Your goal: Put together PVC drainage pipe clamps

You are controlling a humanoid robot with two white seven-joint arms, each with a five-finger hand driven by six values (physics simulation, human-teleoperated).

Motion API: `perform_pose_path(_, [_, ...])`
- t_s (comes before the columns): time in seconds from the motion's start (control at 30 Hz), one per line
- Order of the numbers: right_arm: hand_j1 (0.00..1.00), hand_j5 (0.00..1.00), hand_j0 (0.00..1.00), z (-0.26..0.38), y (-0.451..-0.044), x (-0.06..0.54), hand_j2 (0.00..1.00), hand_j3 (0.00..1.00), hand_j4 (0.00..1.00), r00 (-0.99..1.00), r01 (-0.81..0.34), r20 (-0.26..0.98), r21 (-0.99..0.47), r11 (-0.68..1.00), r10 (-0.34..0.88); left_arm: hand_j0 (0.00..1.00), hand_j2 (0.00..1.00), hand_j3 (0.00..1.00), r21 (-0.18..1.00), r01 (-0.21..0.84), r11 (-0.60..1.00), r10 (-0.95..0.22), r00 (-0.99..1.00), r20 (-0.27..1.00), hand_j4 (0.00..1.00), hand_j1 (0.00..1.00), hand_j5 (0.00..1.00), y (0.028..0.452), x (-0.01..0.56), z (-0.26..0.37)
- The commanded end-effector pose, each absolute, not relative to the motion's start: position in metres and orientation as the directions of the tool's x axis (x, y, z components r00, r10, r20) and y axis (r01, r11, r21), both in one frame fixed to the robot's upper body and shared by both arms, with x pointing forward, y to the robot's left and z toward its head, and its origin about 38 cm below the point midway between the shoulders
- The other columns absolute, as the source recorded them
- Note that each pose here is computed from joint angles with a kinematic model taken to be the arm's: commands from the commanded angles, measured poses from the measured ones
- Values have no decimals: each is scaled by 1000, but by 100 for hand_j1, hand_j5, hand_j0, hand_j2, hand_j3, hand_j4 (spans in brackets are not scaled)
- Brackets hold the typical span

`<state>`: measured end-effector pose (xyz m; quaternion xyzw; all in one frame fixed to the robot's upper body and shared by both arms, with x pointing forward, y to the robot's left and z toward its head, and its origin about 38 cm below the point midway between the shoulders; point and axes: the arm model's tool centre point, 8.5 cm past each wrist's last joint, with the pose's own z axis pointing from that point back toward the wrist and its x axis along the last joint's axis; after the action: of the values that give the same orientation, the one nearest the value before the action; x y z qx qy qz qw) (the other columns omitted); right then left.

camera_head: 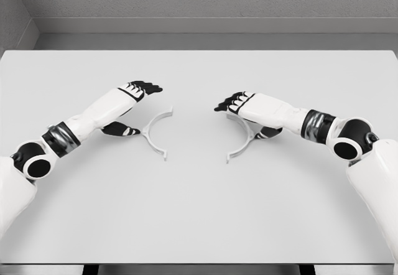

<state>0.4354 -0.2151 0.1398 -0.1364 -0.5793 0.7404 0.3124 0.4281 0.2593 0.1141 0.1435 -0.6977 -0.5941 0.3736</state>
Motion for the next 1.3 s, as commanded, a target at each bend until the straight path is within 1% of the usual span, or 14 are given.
perform_pose_path(0.0, [100,100,100,140,-215,436,100,100,100,-765,-307,164,-943,-129,622,100,100,100,934,246,261,-640,-680,358,100,100,100,257,428,114])
perform_pose_path(0.67, [100,100,100,141,-199,444,100,100,100,-773,-305,173,-945,-118,610,100,100,100,924,258,282,-607,-698,380,100,100,100,233,427,109])
perform_pose_path(1.1, [100,100,100,138,-194,450,100,100,100,-767,-315,180,-942,-118,615,100,100,100,923,253,290,-598,-705,381,100,100,100,229,426,111])
perform_pose_path(1.27, [100,100,100,140,-183,451,100,100,100,-781,-311,181,-943,-120,598,100,100,100,919,258,298,-590,-707,390,100,100,100,223,425,109])
